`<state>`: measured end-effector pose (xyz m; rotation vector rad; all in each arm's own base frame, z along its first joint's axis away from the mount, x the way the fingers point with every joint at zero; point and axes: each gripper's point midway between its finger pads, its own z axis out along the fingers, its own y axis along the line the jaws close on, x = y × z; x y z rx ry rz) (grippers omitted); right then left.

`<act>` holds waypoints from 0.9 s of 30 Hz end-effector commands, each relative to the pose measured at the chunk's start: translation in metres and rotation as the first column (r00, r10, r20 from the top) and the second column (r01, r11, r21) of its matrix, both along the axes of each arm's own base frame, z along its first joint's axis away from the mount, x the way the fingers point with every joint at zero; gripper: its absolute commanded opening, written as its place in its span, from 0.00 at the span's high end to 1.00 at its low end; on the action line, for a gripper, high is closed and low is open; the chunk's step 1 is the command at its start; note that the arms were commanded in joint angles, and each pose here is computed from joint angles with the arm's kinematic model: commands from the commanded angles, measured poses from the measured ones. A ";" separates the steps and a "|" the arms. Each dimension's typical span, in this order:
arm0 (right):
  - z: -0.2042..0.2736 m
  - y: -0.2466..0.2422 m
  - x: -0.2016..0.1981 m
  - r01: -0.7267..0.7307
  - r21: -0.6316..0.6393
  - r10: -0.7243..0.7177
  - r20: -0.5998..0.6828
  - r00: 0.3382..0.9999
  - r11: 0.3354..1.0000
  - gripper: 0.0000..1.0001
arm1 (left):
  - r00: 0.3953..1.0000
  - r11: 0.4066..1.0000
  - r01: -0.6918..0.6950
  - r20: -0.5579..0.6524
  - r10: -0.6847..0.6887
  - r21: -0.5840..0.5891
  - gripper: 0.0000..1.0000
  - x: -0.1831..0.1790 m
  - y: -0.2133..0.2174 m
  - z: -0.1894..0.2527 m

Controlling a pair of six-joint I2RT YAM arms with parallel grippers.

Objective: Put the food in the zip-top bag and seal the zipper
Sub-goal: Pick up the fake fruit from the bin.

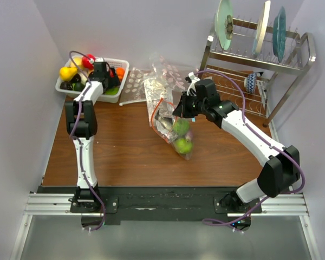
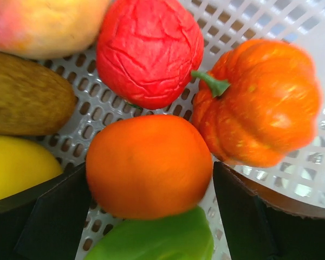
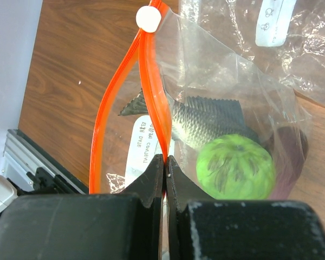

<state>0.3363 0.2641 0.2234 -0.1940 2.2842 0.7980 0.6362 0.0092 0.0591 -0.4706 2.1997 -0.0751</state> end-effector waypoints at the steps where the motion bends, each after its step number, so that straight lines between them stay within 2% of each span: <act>1: -0.001 0.002 0.002 -0.021 0.002 0.021 0.011 1.000 1.000 1.00 | 0.998 0.999 -0.037 0.048 0.038 -0.006 0.10 0.015 0.016 0.002; 2: 0.000 0.002 0.002 -0.021 0.002 0.021 0.011 1.000 1.000 1.00 | 0.998 0.999 -0.034 0.048 0.034 -0.008 0.17 0.015 0.015 0.001; 4: -0.001 0.001 0.003 -0.020 0.001 0.020 0.010 1.000 1.000 1.00 | 0.998 1.000 -0.027 0.051 0.028 -0.010 0.22 0.016 0.015 0.003; 5: -0.001 0.002 0.002 -0.022 0.003 0.022 0.009 1.000 1.000 1.00 | 0.998 1.000 -0.026 0.058 0.026 -0.009 0.30 0.016 0.016 0.006; 11: -0.005 0.003 0.001 -0.026 0.003 0.026 -0.001 1.000 1.000 1.00 | 0.990 0.999 -0.023 0.137 0.018 0.029 0.40 0.016 0.019 0.052; 14: -0.005 0.004 0.001 -0.029 0.006 0.029 -0.003 1.000 1.000 1.00 | 0.980 0.999 -0.019 0.200 0.011 0.037 0.43 0.013 0.019 0.093; 20: -0.001 0.006 0.001 -0.033 0.019 0.033 0.000 0.999 0.999 1.00 | 0.970 1.000 0.008 0.244 -0.011 0.015 0.47 -0.004 0.011 0.143; 27: 0.001 0.007 0.000 -0.039 0.027 0.039 -0.001 0.999 0.999 1.00 | 0.965 0.997 0.058 0.260 -0.044 -0.044 0.47 -0.030 -0.002 0.170</act>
